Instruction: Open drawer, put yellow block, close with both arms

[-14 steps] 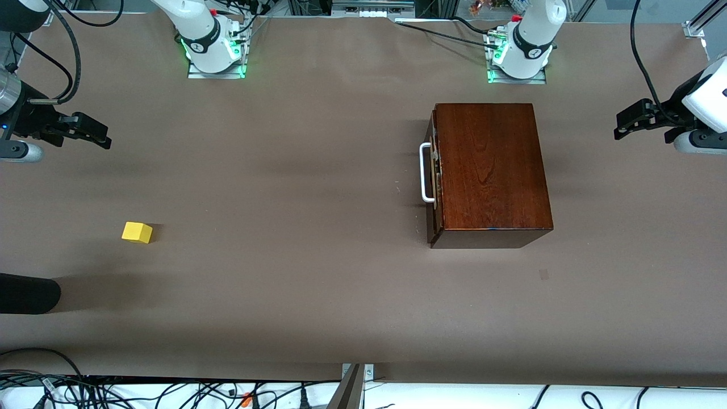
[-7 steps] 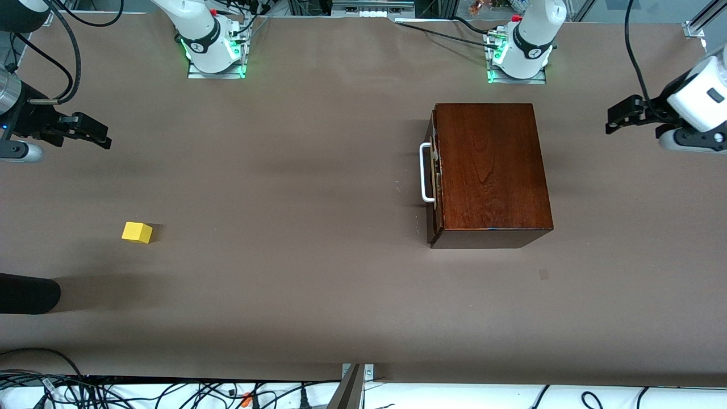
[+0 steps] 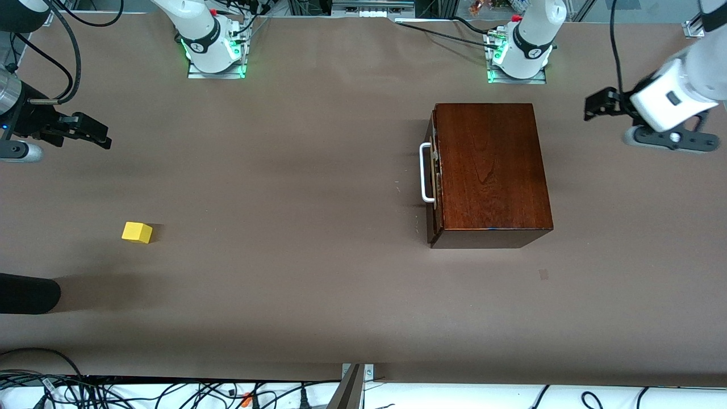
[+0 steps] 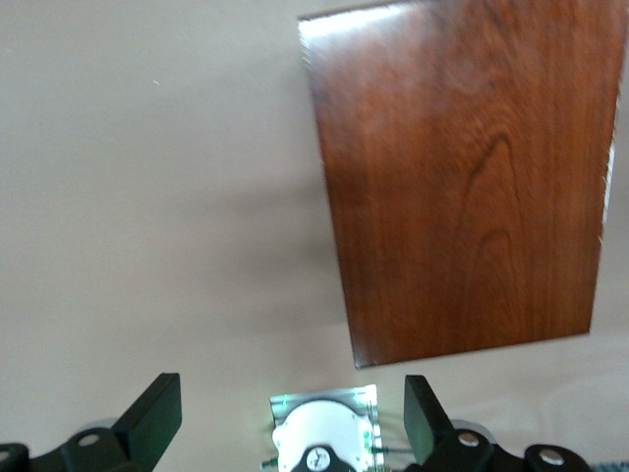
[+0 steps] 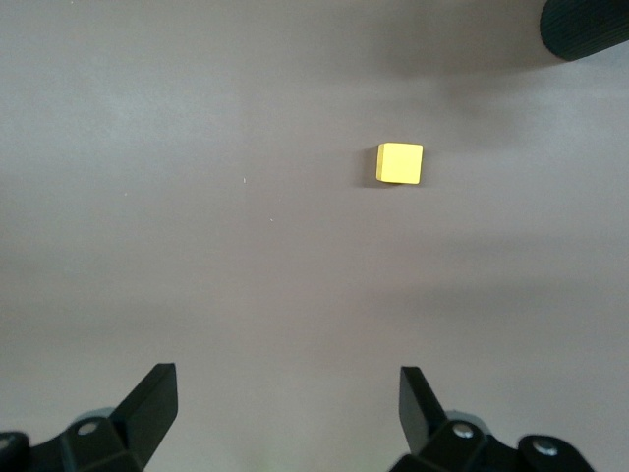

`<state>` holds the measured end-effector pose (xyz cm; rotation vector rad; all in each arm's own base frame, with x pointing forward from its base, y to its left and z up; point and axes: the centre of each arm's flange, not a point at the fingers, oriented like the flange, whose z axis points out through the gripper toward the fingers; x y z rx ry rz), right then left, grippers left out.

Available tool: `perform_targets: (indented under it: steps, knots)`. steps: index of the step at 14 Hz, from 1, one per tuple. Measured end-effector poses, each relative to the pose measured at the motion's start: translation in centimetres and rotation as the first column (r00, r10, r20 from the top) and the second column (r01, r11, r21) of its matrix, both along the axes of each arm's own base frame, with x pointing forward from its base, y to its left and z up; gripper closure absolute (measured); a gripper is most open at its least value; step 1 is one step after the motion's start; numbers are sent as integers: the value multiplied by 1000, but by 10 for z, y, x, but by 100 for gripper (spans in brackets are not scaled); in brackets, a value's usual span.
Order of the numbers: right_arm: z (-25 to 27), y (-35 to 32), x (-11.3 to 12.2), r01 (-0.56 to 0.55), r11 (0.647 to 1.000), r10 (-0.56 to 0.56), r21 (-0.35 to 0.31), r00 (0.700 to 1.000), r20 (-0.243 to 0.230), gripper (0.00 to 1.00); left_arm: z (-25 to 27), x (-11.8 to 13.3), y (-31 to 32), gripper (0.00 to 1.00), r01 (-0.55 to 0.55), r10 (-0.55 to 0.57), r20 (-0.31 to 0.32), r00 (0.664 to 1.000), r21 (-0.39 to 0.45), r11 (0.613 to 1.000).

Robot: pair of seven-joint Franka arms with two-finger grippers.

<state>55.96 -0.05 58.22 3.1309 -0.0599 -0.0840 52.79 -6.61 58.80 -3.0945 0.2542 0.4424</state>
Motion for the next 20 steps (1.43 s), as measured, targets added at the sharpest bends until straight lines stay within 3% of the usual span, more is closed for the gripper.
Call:
perform_targets:
  steps: [3,6,8,11,16,20]
  knots:
    - [0,0,0,0,1000,0,0,1000,-1,0,2,-3,-59,0,97,-97,28,995,-6,995]
    - [-1,1,0,-1,1000,1,0,1000,-1,0,-26,16,-102,0,143,-141,55,988,-23,989]
    - [1,1,1,-2,1000,2,0,1000,3,0,-55,24,-145,0,110,-109,62,992,-22,994]
    - [1,1,1,-2,1000,2,0,1000,5,0,-93,10,-234,0,36,-36,79,996,-2,999]
    - [4,2,1,-3,1000,3,0,1000,10,0,-168,-21,-332,0,72,-99,150,984,178,981]
    - [4,2,1,-3,1000,3,0,1000,10,0,-221,-15,-351,0,93,-128,166,978,199,975]
